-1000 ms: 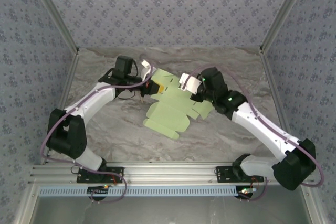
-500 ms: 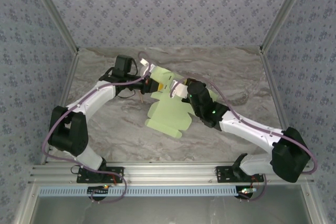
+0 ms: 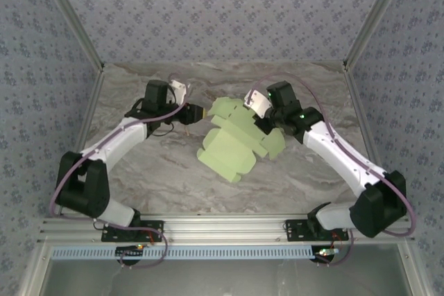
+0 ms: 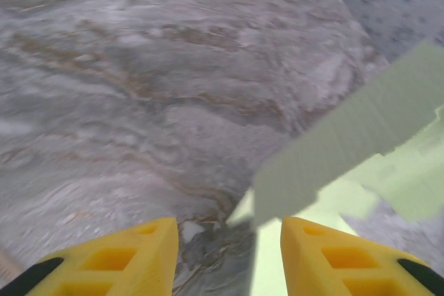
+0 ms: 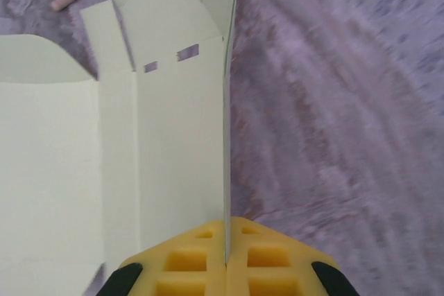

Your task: Fold the paper box

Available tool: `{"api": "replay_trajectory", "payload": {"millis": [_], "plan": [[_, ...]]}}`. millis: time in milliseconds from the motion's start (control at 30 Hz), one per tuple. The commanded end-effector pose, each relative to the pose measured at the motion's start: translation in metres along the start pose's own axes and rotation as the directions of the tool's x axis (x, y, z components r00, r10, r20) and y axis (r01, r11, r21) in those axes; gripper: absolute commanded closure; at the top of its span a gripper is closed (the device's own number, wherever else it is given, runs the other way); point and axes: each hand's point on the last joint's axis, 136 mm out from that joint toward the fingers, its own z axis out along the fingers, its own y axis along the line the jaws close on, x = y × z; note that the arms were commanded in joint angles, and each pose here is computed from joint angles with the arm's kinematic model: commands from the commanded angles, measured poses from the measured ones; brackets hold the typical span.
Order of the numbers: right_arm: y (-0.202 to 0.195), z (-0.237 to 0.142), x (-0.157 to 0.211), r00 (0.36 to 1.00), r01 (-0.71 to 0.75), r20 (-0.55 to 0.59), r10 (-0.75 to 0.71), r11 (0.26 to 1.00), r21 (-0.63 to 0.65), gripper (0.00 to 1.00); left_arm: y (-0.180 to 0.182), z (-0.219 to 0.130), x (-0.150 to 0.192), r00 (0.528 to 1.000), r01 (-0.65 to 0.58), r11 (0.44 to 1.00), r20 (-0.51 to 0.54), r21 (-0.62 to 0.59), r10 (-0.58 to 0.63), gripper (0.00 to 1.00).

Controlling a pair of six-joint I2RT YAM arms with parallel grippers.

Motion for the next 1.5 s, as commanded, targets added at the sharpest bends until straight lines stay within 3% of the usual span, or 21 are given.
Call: {"api": "replay_trajectory", "payload": {"millis": [0,133,233,400,867,1467], "plan": [[0.012,0.008,0.025,0.976,-0.185,-0.135,0.169,0.976,-0.117,1.00,-0.006,-0.016,-0.014,0.986,0.073,0.995,0.153,-0.075,-0.061,0.56],[0.003,0.023,0.041,0.948,-0.272,-0.199,0.250,0.958,-0.090,1.00,-0.053,0.004,0.013,0.995,0.049,0.999,0.082,0.011,-0.050,0.53],[-0.006,0.032,0.048,0.926,-0.329,-0.217,0.308,0.942,-0.067,1.00,-0.076,0.031,0.031,0.995,0.102,0.991,0.009,0.089,-0.103,0.53],[-0.017,0.041,0.056,0.898,-0.396,-0.224,0.378,0.918,-0.038,1.00,-0.102,0.079,0.055,0.989,0.136,0.978,-0.084,0.161,-0.124,0.61],[-0.024,0.051,0.068,0.878,-0.423,-0.252,0.406,0.906,-0.013,1.00,-0.098,0.152,0.098,0.972,0.136,0.978,-0.212,0.158,-0.100,0.87],[-0.028,0.058,0.065,0.880,-0.421,-0.247,0.406,0.907,-0.007,1.00,-0.078,0.167,0.136,0.960,0.109,0.992,-0.266,0.060,-0.090,0.90]]}}
